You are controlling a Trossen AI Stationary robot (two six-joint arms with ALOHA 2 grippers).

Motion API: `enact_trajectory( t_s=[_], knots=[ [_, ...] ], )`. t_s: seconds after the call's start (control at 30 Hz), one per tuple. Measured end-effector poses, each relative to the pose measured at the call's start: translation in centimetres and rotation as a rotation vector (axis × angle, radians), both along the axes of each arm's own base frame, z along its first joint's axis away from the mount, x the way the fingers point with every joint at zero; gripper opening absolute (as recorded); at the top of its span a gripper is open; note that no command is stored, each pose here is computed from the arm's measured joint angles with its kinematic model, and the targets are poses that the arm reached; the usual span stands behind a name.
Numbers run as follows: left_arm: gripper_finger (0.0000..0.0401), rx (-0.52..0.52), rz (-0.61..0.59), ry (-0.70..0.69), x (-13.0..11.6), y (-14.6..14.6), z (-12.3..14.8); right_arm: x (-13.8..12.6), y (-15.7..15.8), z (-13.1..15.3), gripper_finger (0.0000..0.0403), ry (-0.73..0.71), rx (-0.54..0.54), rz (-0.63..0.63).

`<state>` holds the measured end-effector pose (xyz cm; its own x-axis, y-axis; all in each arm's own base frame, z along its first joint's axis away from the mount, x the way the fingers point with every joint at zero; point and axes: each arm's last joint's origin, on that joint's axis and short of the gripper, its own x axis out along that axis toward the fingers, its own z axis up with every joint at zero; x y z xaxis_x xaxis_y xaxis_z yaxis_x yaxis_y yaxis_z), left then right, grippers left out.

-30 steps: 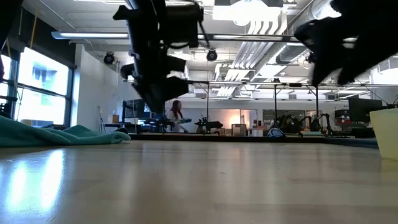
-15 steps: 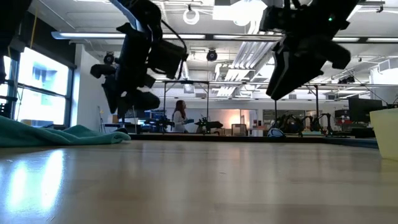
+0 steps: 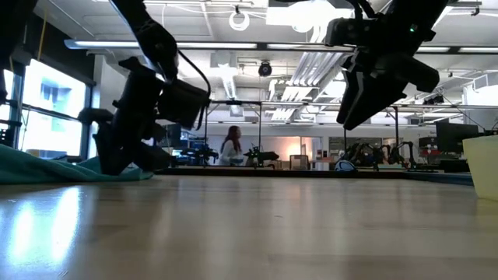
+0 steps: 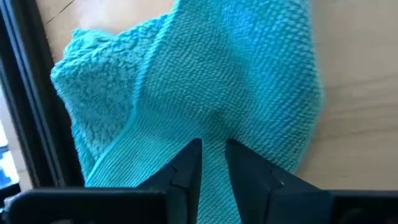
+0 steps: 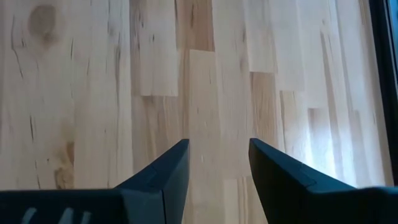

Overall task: Roll microfiber towels into tight, uniform cylinder then place into a basket
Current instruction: Fold the blue microfiber cloth

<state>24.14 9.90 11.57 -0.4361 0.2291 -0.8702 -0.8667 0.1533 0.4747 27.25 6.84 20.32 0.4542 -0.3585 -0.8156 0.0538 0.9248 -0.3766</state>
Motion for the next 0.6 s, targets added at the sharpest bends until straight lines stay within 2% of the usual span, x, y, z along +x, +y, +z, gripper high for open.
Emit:
enact_trajectory(
  t_s=[0.33, 0.6],
  knots=[
    [0.004, 0.084, -0.075, -0.153, 3.0, -2.6, 0.3, -0.2, -0.1, -0.1, 0.0158, 0.056, -0.048, 0.076],
    [0.0018, 0.137, -0.215, -0.553, 7.9, -5.3, 0.9, -0.4, -0.1, -0.1, 0.0158, 0.093, -0.08, 0.11]
  ],
)
